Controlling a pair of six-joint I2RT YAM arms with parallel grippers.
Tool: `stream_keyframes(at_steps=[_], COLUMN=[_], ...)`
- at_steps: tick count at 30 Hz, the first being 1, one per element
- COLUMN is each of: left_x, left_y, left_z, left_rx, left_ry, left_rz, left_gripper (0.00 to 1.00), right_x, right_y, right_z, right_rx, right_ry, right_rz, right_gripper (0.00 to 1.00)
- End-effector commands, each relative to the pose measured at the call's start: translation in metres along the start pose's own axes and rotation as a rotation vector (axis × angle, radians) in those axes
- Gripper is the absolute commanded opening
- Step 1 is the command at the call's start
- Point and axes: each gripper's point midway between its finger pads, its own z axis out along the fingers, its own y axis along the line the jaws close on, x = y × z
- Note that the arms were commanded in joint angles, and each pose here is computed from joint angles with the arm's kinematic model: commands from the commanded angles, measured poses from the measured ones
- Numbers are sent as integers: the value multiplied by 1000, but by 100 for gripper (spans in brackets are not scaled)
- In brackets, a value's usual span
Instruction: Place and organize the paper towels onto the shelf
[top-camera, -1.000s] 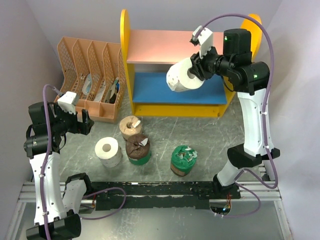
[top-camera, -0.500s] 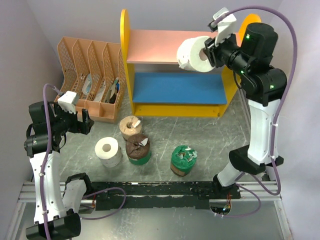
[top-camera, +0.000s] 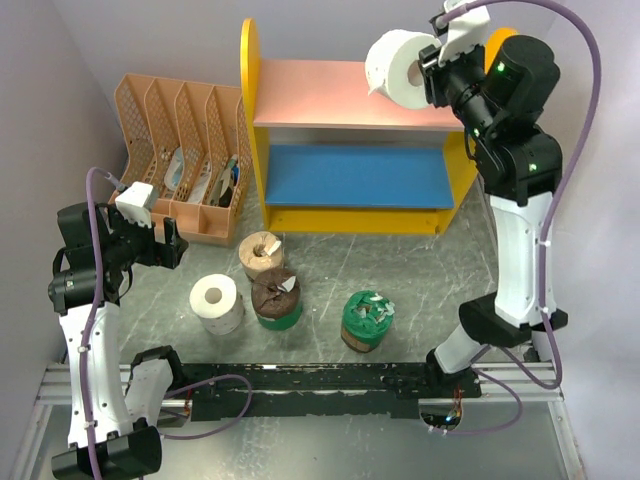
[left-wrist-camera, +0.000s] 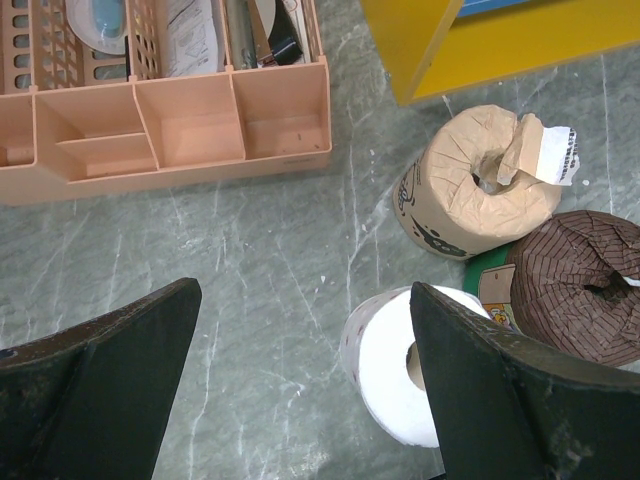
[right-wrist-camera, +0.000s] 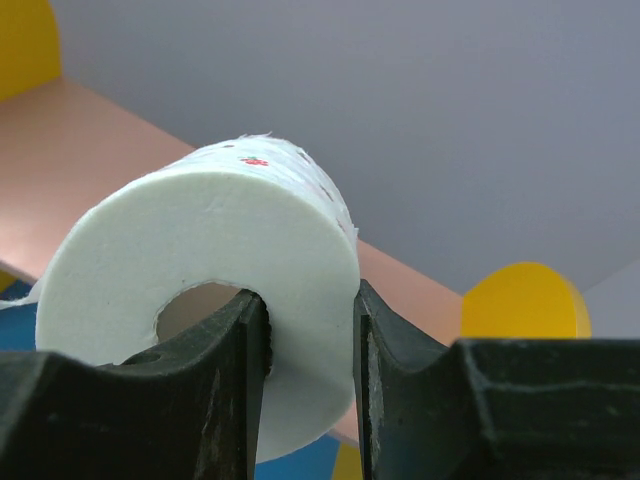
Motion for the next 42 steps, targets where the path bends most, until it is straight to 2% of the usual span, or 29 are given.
stream_keyframes(at_steps=[1, 5, 15, 22, 33, 42], left_x=[-5, -5, -5, -4, -4, -3], left_y=[2, 2, 3, 4, 4, 5], left_z=[-1, -1, -2, 0, 0, 1], left_rx=[-9, -10, -20, -17, -21, -21], left_ry=[-27, -29, -32, -24, -24, -21], left_rz=[2, 3, 1, -3, -5, -7], left_gripper=[98, 98, 98, 98, 98, 98], right_x=[-2, 24, 32, 49, 52, 40], right_y=[-14, -2, 4, 8, 5, -5], right_z=[11, 23, 9, 18, 37, 29], right_rx=[66, 38, 16, -4, 18, 50], right_ry=[1, 80, 111, 164, 169, 138], right_rz=[-14, 3, 31, 30, 28, 27], right_gripper=[0, 0, 0, 0, 0, 0])
